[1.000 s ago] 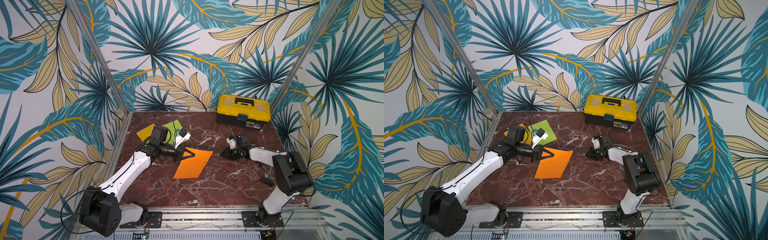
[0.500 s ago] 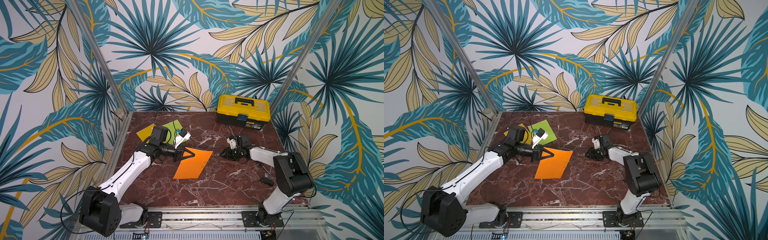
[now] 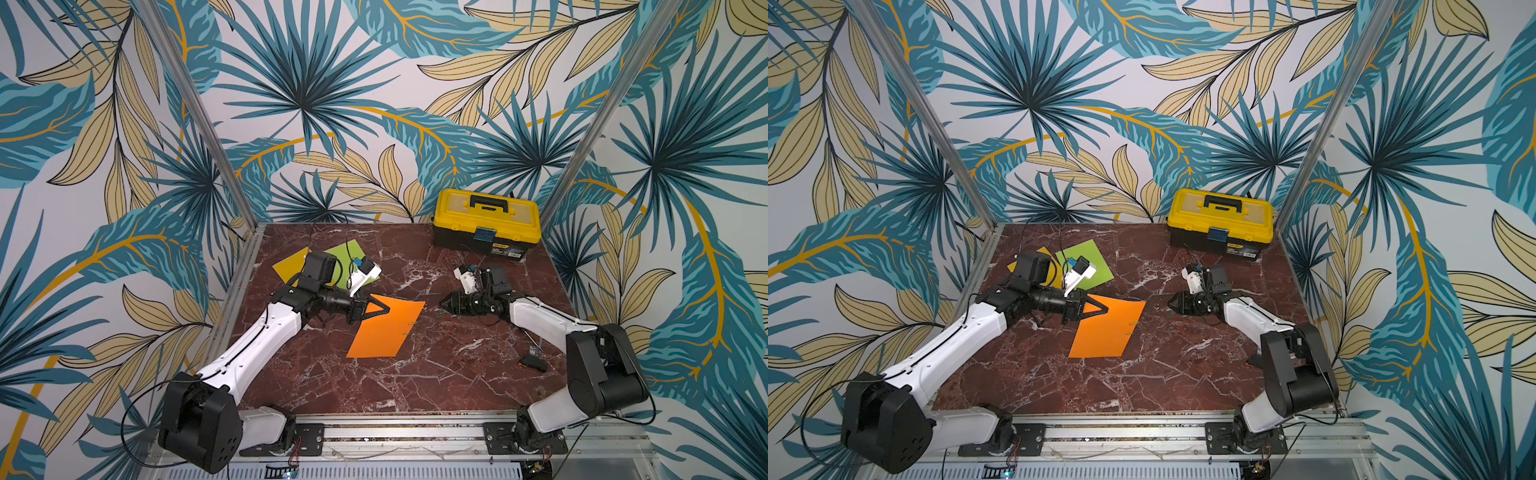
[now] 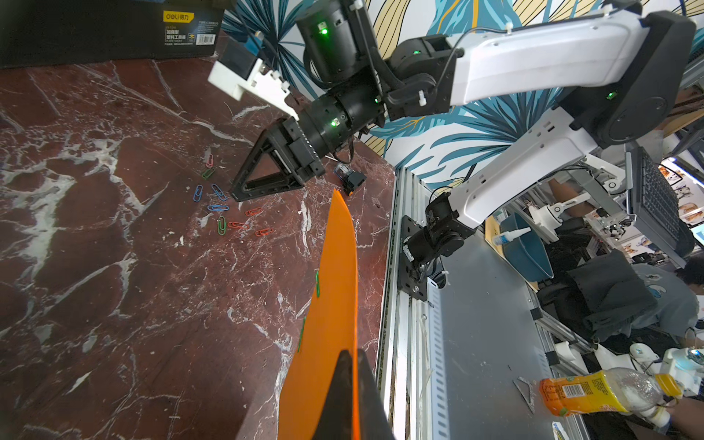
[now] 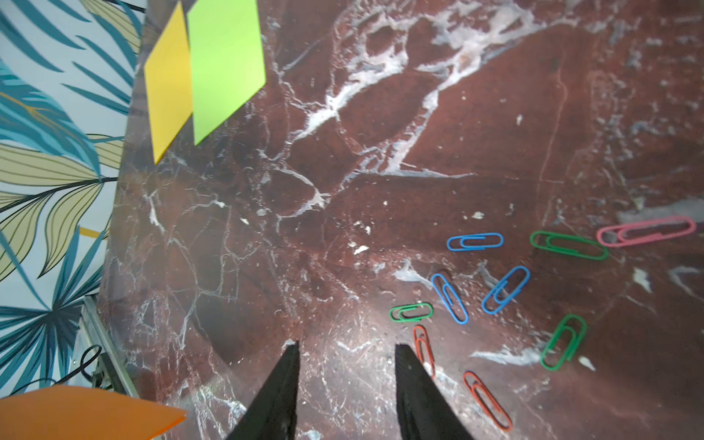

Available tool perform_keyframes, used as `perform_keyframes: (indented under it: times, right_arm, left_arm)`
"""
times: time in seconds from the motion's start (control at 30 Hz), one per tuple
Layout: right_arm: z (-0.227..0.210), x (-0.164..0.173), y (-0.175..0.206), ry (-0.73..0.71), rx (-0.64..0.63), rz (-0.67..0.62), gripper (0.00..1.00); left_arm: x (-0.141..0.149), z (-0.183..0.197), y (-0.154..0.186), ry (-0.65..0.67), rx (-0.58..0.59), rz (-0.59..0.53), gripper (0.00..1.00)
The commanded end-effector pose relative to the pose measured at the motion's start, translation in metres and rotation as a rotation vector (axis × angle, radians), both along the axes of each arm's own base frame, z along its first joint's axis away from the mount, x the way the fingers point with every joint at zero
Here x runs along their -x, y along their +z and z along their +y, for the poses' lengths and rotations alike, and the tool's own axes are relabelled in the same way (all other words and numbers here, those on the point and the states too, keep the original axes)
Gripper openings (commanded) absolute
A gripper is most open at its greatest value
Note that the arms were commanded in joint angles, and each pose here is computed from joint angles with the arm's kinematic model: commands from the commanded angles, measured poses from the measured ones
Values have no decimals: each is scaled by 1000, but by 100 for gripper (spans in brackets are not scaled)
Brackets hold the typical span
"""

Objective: Unclip the paperclips from the documents
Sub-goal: Place the paper clip at the center of the board, then adjust the document.

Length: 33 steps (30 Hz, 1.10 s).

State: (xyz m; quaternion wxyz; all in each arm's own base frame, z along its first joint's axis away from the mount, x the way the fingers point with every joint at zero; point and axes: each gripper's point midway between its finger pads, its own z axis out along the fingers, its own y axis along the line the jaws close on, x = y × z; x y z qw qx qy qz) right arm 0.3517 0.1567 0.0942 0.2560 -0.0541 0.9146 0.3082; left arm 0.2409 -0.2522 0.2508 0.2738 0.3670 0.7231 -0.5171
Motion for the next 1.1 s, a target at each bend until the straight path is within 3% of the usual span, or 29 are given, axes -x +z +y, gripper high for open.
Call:
perform_keyframes:
  times: [0.0, 0.3, 0.47, 1.07]
  right_arm:
    - [12, 11, 24, 103, -52, -131, 43]
    - [35, 40, 99, 259, -256, -434, 46]
    - [44, 56, 128, 338, -349, -535, 48]
    - [93, 65, 157, 572, -437, -609, 50]
  left_arm:
    - [-9, -2, 19, 9, 43, -44, 0]
    - [-26, -8, 37, -22, 119, -70, 0]
    - [-33, -12, 44, -34, 143, -81, 0]
    - [-35, -19, 43, -63, 160, -80, 0]
